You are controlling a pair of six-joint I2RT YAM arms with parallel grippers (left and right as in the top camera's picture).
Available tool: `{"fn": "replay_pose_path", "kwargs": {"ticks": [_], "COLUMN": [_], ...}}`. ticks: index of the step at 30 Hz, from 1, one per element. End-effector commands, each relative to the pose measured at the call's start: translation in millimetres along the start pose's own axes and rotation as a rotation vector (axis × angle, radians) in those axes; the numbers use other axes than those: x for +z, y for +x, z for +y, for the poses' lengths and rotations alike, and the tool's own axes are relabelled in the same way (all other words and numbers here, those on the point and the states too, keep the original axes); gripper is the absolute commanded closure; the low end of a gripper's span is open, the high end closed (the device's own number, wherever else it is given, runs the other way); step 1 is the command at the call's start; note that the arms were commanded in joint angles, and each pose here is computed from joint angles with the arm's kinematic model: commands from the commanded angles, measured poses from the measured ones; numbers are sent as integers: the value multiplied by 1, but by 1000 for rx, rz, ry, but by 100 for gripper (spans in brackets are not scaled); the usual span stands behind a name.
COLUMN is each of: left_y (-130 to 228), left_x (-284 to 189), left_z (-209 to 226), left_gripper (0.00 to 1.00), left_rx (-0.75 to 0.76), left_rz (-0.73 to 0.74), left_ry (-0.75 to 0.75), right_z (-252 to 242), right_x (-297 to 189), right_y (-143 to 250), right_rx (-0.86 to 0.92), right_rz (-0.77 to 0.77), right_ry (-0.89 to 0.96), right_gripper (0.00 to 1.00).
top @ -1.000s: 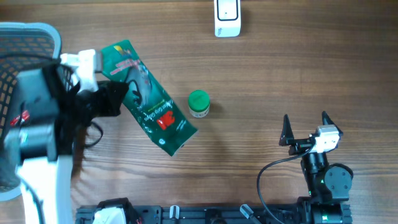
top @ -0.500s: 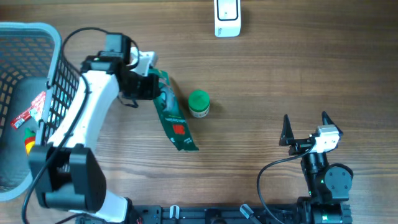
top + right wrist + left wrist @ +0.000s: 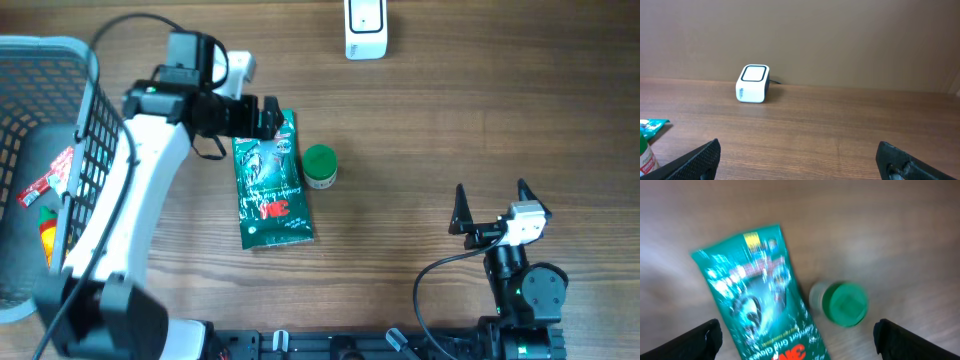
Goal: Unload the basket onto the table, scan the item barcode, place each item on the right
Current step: 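Lift the green glove pack out and lay it left of the jar, then reach into the basket and grasp the red-orange snack bag with left gripper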
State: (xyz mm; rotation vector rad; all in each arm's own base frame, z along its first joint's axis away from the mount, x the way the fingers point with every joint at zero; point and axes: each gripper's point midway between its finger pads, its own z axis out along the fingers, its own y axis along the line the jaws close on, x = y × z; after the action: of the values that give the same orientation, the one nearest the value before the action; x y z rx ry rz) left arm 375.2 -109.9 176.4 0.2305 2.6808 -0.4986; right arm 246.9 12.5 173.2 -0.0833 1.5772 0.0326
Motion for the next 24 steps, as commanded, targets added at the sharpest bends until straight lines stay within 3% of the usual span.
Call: {"fn": "replay_pose_path", "kwargs": {"ticks": [1, 4, 7, 13, 21, 24], "left_y": [-48, -60, -50, 0, 54, 66], "left_x": [-107, -167, -242, -306, -308, -293], "left_z": [2, 13, 53, 115, 202, 230], "left_gripper": [0, 0, 0, 0, 0, 0], "left_rx": [-59, -136, -403, -889, -1189, -1237], "left_rz": [-308, -491, -732, -935, -828, -732], "left_ry": [-182, -319, -535, -608, -728, -673], "right_z": [-2, -2, -2, -2, -2, -2], "right_x": [0, 0, 0, 0, 0, 0], "right_y": [-1, -1, -1, -1, -1, -1], "right_rx": [-18, -18, -18, -18, -18, -18], "right_rz": [-6, -6, -6, -6, -6, -6], "right_ry": [12, 11, 12, 12, 12, 12], "right_gripper": [0, 0, 0, 0, 0, 0]}}
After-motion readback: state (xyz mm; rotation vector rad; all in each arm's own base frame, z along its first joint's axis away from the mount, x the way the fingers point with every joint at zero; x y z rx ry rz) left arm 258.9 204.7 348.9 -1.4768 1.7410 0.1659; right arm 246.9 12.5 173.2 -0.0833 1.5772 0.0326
